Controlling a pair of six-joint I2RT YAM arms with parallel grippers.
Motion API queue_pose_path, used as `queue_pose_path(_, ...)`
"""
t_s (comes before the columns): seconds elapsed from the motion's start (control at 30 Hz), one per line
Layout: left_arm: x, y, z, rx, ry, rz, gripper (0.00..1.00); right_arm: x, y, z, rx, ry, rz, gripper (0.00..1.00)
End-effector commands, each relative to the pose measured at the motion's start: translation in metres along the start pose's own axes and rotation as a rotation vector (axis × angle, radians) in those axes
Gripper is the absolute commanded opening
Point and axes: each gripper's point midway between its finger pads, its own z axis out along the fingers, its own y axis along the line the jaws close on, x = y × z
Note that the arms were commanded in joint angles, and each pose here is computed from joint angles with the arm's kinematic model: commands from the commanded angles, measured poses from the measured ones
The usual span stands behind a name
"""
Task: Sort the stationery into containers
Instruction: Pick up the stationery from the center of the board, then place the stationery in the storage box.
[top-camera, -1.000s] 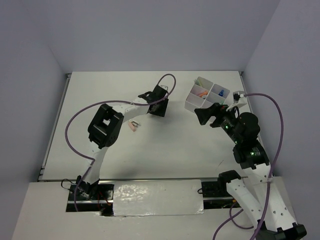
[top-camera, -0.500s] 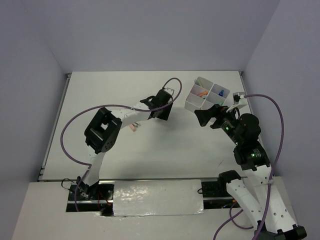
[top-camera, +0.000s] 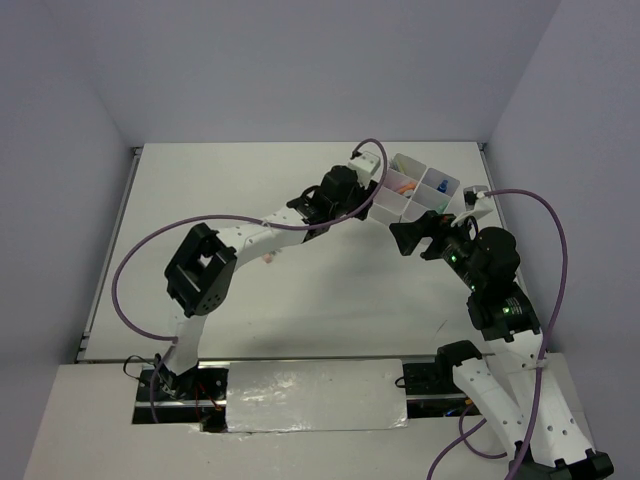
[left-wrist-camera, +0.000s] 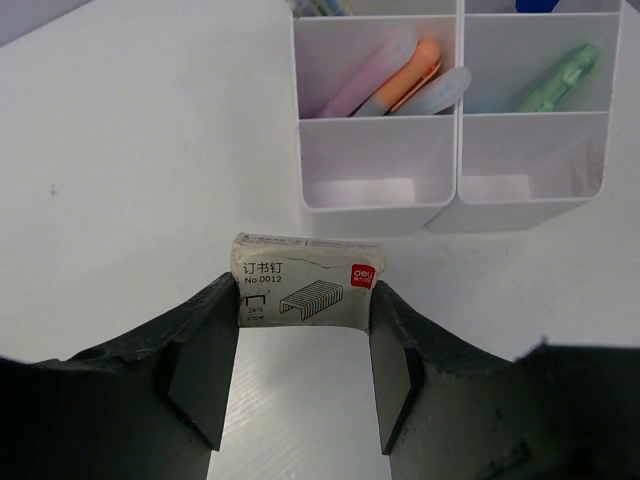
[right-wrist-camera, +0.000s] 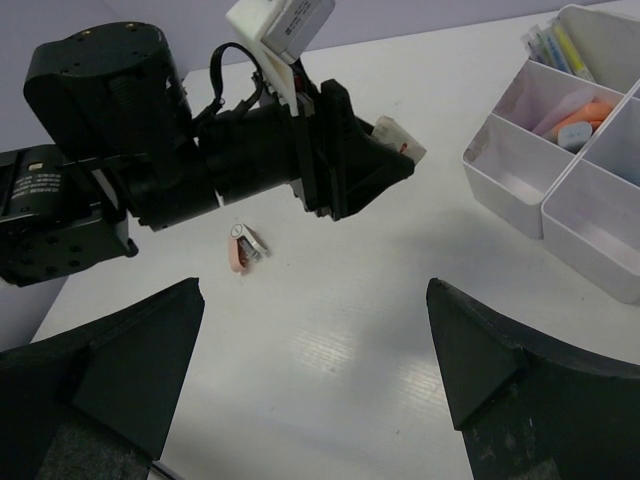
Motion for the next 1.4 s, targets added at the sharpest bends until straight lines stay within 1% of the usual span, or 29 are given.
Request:
queue_pose_path(0.0,-0.041,-0.023,0.017,0.075,-0.153,0.027,0.36,-0.014,0.01,-0.004,-0.032,-0.033,-0.033,1.0)
queue_pose_path(0.07,-0.036,-0.029,0.026,0.081,-0.156,0.032,0.36,-0.013,0.009,-0.003,-0.027,-0.03,-0.034,1.0)
queue_pose_path(0.1,-0.043,-0.032,0.028,0.087,-0.183,0.031,0.38,-0.012,0.008,-0.002,-0.026,-0.027,-0.03,1.0)
queue_pose_path(0.13,-0.036,-0.036,0.034,0.089,-0.177,0.038,0.39,-0.011,0.009,-0.001,-0.034,-0.022,-0.03,1.0)
queue_pose_path(0.2,-0.041,-0.041,0.039,0.094,-0.191,0.041,0.39,-0.009,0.01,0.001,-0.042,-0.014,-0.029,1.0)
queue_pose_path(0.23,-0.035,-0.044,0.045,0.096,-0.183,0.045,0.39,-0.008,0.009,0.001,-0.038,-0.01,-0.028,1.0)
queue_pose_path(0.37,-0.035,-0.052,0.054,0.112,-0.214,0.047,0.43,-0.007,0.007,0.0,-0.03,-0.009,-0.032,1.0)
queue_pose_path(0.5,-0.038,-0.057,0.062,0.124,-0.252,0.054,0.45,-0.001,0.012,0.003,-0.066,0.004,-0.018,1.0)
queue_pose_path(0.53,-0.033,-0.056,0.067,0.115,-0.242,0.056,0.45,0.002,0.011,0.004,-0.063,0.013,-0.015,1.0)
queue_pose_path(0.6,-0.036,-0.056,0.071,0.108,-0.25,0.057,0.46,0.004,0.008,0.005,-0.051,0.017,-0.02,1.0)
queue_pose_path(0.67,-0.033,-0.054,0.078,0.095,-0.248,0.059,0.48,0.004,0.006,0.005,-0.046,0.013,-0.02,1.0)
queue_pose_path(0.7,-0.026,-0.054,0.083,0.089,-0.237,0.062,0.48,0.003,0.006,0.005,-0.047,0.007,-0.019,1.0)
queue_pose_path(0.77,-0.029,-0.053,0.088,0.076,-0.239,0.059,0.49,0.005,0.006,0.006,-0.052,0.011,-0.018,1.0)
queue_pose_path(0.8,-0.021,-0.053,0.093,0.07,-0.226,0.056,0.49,0.006,0.006,0.006,-0.054,0.012,-0.018,1.0)
queue_pose_path(0.87,-0.024,-0.054,0.096,0.074,-0.229,0.053,0.5,0.007,0.005,0.008,-0.051,0.017,-0.016,1.0)
queue_pose_path(1.03,-0.018,-0.05,0.098,0.044,-0.219,0.051,0.6,0.008,0.004,0.009,-0.049,0.019,-0.022,1.0)
queue_pose_path(1.13,-0.016,-0.046,0.097,0.025,-0.208,0.048,0.6,0.008,0.005,0.009,-0.051,0.017,-0.021,1.0)
queue_pose_path(1.17,-0.022,-0.045,0.093,0.02,-0.219,0.041,0.6,0.008,0.004,0.01,-0.049,0.018,-0.02,1.0)
queue_pose_path(1.2,-0.017,-0.045,0.091,0.021,-0.212,0.041,0.61,0.008,0.004,0.01,-0.052,0.019,-0.019,1.0)
queue_pose_path(1.27,-0.023,-0.044,0.085,0.017,-0.223,0.028,0.66,0.008,0.004,0.011,-0.052,0.019,-0.019,1.0)
queue_pose_path(1.3,-0.021,-0.045,0.084,0.022,-0.216,0.026,0.73,0.009,0.004,0.012,-0.052,0.023,-0.016,1.0)
queue_pose_path(1.37,-0.019,-0.045,0.083,0.005,-0.202,0.034,0.79,0.01,0.004,0.012,-0.052,0.027,-0.013,1.0)
